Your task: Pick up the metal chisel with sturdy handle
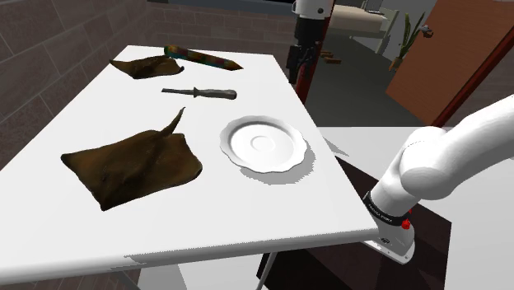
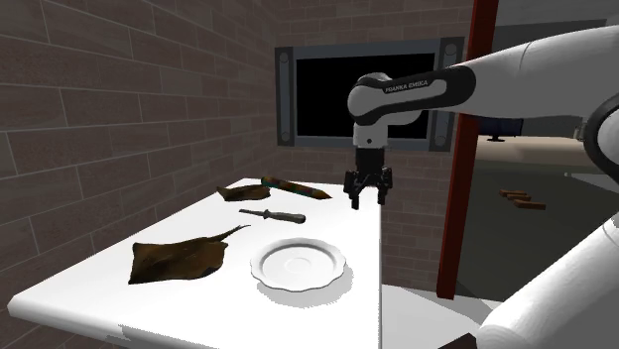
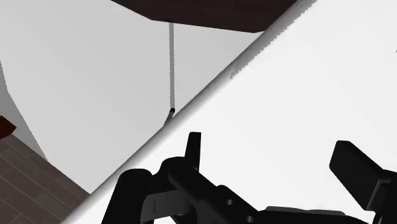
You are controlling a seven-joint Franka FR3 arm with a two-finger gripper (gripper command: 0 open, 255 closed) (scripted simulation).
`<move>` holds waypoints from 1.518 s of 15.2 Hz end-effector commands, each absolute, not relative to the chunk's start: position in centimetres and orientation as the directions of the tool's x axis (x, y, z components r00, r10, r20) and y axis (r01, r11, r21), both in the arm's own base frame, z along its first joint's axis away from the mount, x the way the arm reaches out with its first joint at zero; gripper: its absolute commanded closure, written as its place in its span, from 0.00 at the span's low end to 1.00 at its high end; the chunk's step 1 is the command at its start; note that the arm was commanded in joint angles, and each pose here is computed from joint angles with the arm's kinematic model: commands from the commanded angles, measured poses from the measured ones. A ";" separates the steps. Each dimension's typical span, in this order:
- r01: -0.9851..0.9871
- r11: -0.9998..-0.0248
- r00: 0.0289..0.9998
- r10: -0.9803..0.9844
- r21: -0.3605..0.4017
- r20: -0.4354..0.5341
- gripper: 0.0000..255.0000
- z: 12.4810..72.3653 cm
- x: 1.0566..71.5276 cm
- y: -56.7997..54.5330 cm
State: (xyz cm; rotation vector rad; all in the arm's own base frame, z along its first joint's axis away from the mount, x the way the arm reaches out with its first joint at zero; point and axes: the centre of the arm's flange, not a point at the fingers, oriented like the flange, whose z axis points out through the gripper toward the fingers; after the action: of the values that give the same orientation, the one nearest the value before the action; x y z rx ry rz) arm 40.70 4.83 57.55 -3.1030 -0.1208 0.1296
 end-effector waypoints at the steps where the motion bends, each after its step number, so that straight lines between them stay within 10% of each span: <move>1: 0.115 -0.993 0.990 0.118 -0.034 -0.080 0.00 57.4 43.0 6.5; 23: 0.511 -0.860 0.857 0.509 0.000 -0.075 0.00 55.3 62.0 28.7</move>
State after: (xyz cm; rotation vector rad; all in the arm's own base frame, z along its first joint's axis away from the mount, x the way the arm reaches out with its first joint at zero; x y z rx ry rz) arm 61.33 27.62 55.29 -3.0522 -0.8080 0.1150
